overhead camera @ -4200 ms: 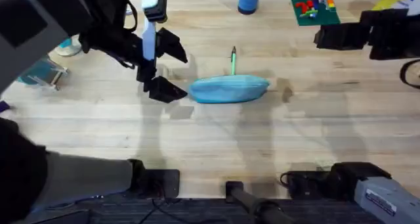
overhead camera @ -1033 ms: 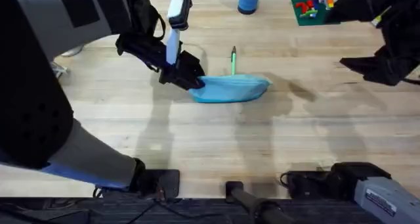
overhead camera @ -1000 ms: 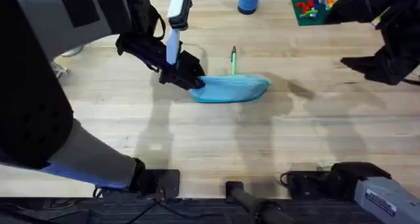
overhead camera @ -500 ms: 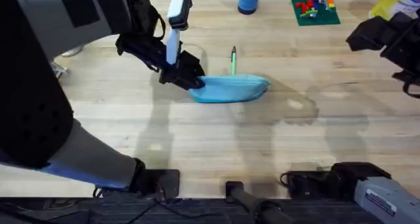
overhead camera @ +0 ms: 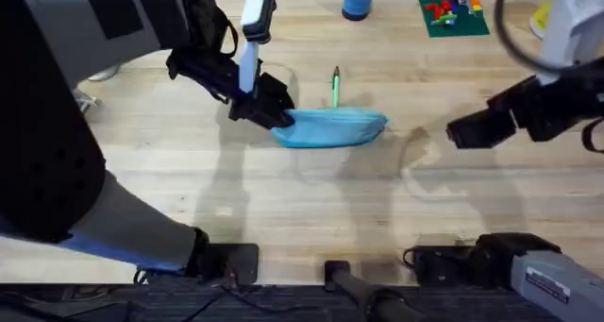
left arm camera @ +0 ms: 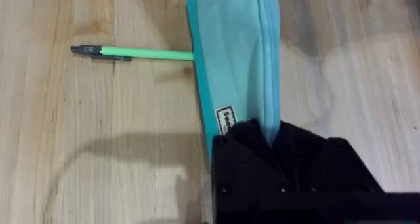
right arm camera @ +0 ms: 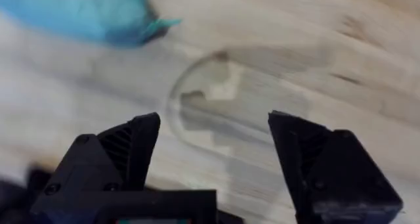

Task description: Unzip the bag, pick up the pens from the table one at a time and place them inside, then zip the bag closed.

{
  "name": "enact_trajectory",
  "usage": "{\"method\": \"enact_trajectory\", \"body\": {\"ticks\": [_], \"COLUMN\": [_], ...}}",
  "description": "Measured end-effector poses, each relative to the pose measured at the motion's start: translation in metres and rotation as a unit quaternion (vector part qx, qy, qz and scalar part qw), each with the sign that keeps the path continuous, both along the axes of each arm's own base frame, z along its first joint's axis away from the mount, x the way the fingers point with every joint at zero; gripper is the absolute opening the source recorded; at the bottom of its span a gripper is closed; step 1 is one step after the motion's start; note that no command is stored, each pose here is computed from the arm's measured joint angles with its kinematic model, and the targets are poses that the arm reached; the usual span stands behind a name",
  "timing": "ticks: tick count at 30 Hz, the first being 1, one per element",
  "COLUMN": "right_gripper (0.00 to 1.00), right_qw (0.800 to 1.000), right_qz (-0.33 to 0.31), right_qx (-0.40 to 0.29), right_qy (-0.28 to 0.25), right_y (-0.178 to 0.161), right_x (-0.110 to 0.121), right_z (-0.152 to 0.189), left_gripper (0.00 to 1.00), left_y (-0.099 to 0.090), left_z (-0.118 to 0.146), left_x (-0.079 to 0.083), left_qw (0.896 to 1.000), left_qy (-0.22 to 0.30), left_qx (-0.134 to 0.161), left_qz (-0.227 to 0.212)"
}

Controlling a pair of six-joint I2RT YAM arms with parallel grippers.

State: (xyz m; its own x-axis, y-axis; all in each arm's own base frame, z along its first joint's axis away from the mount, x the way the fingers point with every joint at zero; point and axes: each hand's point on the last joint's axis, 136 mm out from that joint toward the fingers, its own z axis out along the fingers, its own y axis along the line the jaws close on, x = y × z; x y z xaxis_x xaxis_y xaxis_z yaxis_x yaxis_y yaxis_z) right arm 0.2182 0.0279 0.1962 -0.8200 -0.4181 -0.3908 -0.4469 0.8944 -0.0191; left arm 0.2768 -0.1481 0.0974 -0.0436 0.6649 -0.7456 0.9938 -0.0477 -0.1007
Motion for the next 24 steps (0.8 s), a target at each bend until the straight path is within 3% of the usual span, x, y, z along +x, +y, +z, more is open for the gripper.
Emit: {"method": "enact_trajectory", "body": {"ticks": [4, 7, 11, 24], "right_gripper": [0.996, 0.996, 0.996, 0.997], "right_qw": [0.997, 0.988, 0.976, 0.967], "right_qz": [0.074, 0.133, 0.187, 0.229], "right_qx": [-0.023, -0.052, -0.077, -0.089], "right_qy": [-0.003, -0.061, -0.078, -0.061], "right_y": [0.002, 0.002, 0.002, 0.002], "right_x": [0.008, 0.037, 0.045, 0.05], "right_z": [-0.006, -0.001, -0.001, -0.013], "left_gripper": [0.042, 0.042, 0.042, 0.042], "left_y": [0.0, 0.0, 0.0, 0.0], "left_z": [0.0, 0.0, 0.0, 0.0], "left_x": [0.0, 0.0, 0.0, 0.0], "left_qw": [1.0, 1.0, 1.0, 1.0], "left_qy": [0.0, 0.0, 0.0, 0.0], "left_qx": [0.0, 0.0, 0.0, 0.0], "left_qz": [0.0, 0.0, 0.0, 0.0]}}
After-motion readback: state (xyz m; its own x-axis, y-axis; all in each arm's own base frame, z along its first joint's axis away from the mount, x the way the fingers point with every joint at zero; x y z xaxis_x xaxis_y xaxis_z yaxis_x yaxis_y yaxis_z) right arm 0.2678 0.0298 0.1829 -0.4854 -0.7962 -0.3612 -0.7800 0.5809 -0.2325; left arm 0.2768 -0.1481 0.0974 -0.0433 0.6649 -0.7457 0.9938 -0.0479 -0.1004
